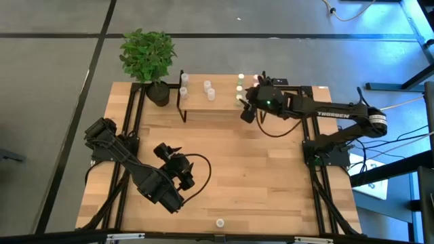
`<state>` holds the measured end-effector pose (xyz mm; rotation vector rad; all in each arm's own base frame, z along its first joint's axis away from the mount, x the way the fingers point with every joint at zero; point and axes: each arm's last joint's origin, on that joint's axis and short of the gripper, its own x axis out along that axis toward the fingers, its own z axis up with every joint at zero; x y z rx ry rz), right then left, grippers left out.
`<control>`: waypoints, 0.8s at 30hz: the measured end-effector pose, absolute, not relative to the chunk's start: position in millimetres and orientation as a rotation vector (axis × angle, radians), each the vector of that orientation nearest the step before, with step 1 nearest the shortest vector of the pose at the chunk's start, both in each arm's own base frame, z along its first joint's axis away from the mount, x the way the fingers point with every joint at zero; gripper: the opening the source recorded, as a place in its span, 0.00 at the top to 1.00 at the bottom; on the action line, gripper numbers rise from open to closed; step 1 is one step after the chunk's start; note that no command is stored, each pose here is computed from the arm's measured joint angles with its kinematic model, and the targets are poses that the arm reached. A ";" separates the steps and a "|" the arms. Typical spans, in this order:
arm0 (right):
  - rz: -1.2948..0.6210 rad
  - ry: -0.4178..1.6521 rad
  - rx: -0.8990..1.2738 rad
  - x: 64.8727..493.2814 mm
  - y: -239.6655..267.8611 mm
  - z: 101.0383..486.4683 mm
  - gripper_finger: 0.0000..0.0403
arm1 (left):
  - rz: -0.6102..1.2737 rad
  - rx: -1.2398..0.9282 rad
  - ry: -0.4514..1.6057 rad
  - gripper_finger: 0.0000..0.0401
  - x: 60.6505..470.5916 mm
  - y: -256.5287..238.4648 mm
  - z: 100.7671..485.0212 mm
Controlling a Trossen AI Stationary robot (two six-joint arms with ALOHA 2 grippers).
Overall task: Pick and place medicine bottles onto shelf by color
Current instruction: Adjust the white pill bottle on the shelf
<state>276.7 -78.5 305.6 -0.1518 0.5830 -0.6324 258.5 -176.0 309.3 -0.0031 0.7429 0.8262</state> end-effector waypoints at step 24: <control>-0.264 0.531 -0.455 262.0 10.9 328.7 0.44 | 0.932 0.009 0.728 0.14 272.2 -96.4 361.4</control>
